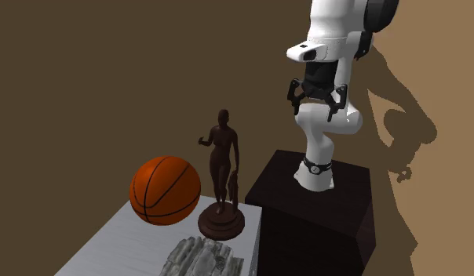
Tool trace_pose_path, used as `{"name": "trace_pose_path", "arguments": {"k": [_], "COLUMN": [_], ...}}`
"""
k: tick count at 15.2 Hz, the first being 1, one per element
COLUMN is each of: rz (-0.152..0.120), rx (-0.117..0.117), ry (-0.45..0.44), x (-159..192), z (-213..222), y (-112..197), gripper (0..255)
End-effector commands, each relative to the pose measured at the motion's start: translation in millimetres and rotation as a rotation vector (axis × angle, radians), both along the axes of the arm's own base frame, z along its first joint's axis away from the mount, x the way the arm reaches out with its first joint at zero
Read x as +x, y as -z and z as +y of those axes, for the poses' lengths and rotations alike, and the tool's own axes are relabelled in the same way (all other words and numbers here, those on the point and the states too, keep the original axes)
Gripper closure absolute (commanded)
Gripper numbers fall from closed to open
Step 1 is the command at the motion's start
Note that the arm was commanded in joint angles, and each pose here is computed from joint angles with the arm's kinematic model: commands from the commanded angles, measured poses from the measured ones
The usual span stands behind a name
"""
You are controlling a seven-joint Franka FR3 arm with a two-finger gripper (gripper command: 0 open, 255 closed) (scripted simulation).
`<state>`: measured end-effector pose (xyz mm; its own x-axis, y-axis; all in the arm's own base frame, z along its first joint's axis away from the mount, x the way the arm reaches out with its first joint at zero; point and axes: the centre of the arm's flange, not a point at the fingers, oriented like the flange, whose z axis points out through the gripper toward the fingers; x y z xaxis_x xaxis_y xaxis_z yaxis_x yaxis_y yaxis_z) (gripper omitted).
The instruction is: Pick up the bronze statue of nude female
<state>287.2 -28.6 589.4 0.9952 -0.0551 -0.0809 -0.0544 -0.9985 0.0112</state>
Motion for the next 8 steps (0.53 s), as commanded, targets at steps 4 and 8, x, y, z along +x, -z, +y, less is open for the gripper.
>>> {"name": "trace_pose_path", "arguments": {"k": [4,8], "rz": [0.007,0.016], "rx": [0.002,0.005], "ry": [0.099,0.231], "x": [30.2,65.9], "z": [-28.2,-70.1], "y": [4.0,9.6], "gripper": [0,0]}}
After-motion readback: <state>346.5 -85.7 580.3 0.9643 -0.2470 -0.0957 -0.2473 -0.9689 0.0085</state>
